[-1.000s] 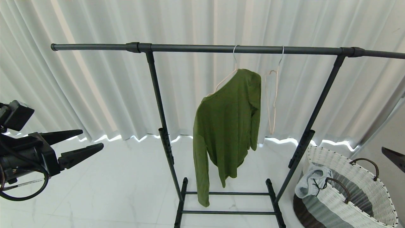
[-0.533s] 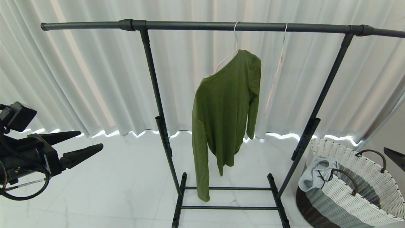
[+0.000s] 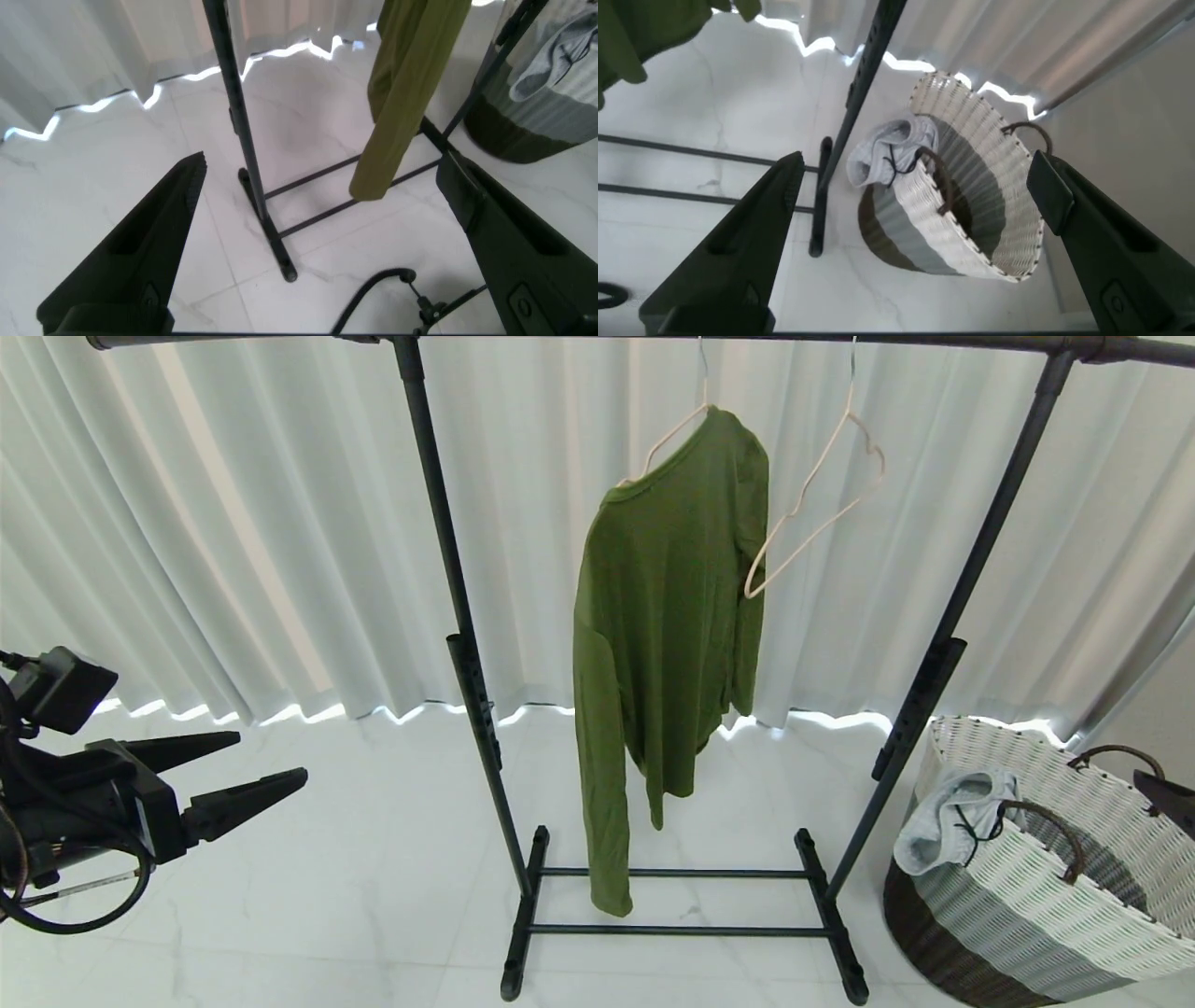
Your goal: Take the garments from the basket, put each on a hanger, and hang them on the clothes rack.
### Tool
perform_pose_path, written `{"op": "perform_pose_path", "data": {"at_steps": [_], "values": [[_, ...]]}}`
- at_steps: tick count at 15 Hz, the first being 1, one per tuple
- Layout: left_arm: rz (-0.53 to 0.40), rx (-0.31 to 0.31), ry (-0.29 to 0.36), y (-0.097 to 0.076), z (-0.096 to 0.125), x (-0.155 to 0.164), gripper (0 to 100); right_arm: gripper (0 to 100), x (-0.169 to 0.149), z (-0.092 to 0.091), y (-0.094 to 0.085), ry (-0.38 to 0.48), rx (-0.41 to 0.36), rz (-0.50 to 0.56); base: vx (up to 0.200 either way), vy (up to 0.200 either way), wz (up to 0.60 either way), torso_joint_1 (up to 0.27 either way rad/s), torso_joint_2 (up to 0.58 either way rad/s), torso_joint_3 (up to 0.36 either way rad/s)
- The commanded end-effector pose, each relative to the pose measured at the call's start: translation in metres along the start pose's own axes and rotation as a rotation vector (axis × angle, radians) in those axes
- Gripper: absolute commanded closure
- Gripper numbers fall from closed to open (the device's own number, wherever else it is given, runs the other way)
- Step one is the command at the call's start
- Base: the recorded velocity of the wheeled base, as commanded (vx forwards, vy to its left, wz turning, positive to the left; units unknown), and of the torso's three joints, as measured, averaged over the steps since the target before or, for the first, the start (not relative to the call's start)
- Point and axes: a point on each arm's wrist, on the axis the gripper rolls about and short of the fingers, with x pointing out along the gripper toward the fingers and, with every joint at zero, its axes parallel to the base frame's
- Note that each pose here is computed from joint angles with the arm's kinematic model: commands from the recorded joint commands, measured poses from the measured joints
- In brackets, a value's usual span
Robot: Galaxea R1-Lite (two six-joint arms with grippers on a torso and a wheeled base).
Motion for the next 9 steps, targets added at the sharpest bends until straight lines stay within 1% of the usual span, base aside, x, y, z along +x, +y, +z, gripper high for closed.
{"op": "perform_pose_path", "data": {"at_steps": [1, 3, 4, 5, 6, 8, 9], "values": [[-0.003, -0.008, 0.007, 0.0, -0.003, 0.001, 0, 0, 0.003, -0.001, 0.0, 0.011, 0.022, 0.0, 0.0, 0.0, 0.0, -0.173, 0.47, 0.29], [-0.007, -0.021, 0.017, -0.004, -0.009, -0.001, 0, 0, 0.005, -0.002, 0.0, 0.022, 0.125, 0.0, 0.0, 0.0, 0.0, -0.151, 0.41, 0.261], [-0.007, -0.021, 0.017, -0.006, -0.011, -0.002, 0, 0, 0.006, -0.001, -0.001, 0.021, 0.169, -0.001, 0.0, 0.0, 0.0, -0.066, 0.19, 0.119], [-0.008, -0.02, 0.016, -0.01, -0.015, -0.003, 0, 0, 0.008, -0.002, -0.002, 0.03, 0.262, -0.009, 0.0, 0.0, 0.0, -0.046, 0.09, 0.066], [-0.006, -0.019, 0.015, -0.011, -0.017, -0.004, 0, 0, 0.01, -0.004, -0.004, 0.042, 0.295, -0.024, 0.0, 0.0, 0.0, -0.022, 0.06, 0.041], [-0.005, -0.028, 0.021, -0.016, -0.023, -0.006, 0, 0, 0.01, -0.013, -0.005, 0.074, 0.303, -0.043, 0.0, 0.0, 0.0, 0.0, 0.0, 0.0], [-0.006, -0.031, 0.023, -0.017, -0.025, -0.007, 0, 0, 0.009, -0.013, -0.005, 0.074, 0.303, -0.042, 0.0, 0.0, 0.0, 0.0, 0.0, 0.0]]}}
